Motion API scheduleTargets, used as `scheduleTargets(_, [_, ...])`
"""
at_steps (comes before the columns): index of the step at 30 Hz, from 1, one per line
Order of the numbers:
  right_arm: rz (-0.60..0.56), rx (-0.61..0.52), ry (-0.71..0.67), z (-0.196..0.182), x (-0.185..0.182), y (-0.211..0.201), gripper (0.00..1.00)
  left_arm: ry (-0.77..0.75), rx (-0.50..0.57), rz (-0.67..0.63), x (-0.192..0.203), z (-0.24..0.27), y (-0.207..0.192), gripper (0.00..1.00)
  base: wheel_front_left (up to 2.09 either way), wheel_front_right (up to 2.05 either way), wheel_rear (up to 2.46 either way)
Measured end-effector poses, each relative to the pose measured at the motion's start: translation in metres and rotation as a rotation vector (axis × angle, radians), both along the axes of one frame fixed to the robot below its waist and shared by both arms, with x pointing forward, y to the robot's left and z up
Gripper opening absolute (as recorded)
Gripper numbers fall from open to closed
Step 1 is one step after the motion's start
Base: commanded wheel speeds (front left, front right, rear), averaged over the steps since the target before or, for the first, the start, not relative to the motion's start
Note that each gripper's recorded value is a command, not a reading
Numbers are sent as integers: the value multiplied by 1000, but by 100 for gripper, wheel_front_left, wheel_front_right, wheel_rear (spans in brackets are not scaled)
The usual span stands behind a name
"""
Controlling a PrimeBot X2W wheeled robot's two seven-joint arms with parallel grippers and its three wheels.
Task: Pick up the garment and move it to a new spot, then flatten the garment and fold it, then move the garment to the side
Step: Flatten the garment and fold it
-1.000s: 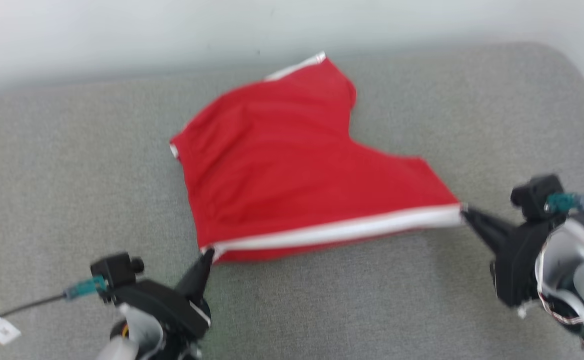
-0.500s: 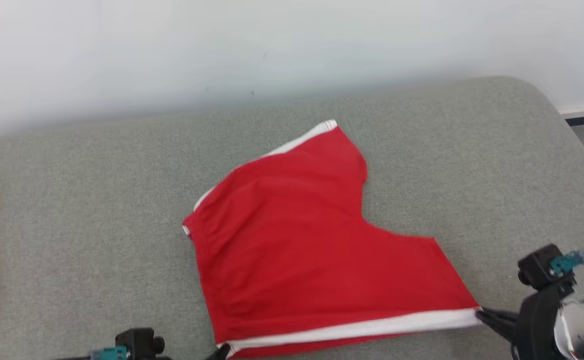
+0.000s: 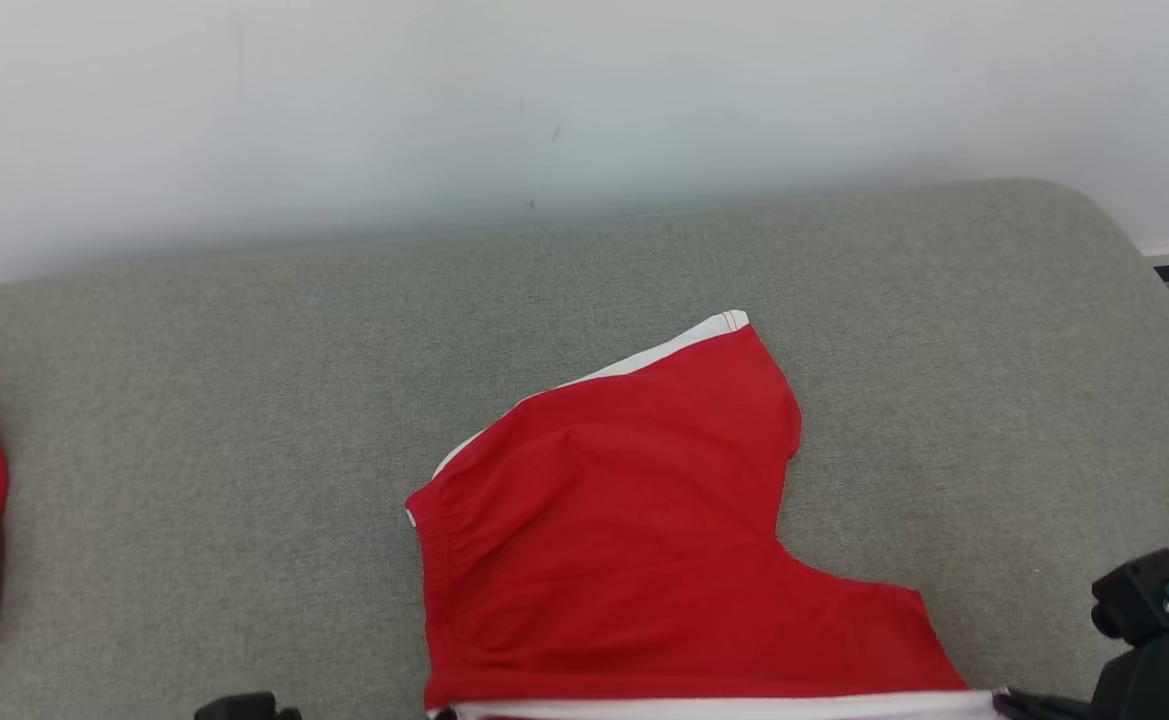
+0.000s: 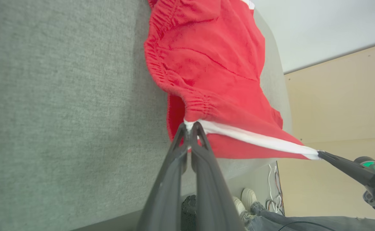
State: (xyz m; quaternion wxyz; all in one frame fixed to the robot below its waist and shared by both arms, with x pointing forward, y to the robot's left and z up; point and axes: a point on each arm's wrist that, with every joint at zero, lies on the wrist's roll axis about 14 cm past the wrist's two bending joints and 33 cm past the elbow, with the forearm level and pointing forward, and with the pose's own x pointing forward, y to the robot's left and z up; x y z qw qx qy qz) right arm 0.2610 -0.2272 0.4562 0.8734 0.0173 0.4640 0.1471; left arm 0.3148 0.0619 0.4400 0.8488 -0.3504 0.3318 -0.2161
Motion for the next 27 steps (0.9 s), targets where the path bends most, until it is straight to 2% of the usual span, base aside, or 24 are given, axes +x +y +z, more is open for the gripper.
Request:
scheduleTargets(7, [37,-47,-270,47,52,9,0,-151,-100,109,35,40,0,0,0,0,0])
scheduleTargets(14, [57,-82,-583,102,107,15,0,-338,-140,165,85,94,8,0,0,0,0])
scheduleTargets(19, [68,-109,-847,162,144,18,0,-482,-156,155,126,151,11,0,0,0,0])
scheduleTargets(27, [9,-140,-1144,240,188,7,0,-636,-227,128,172,230,-1,0,0,0,0])
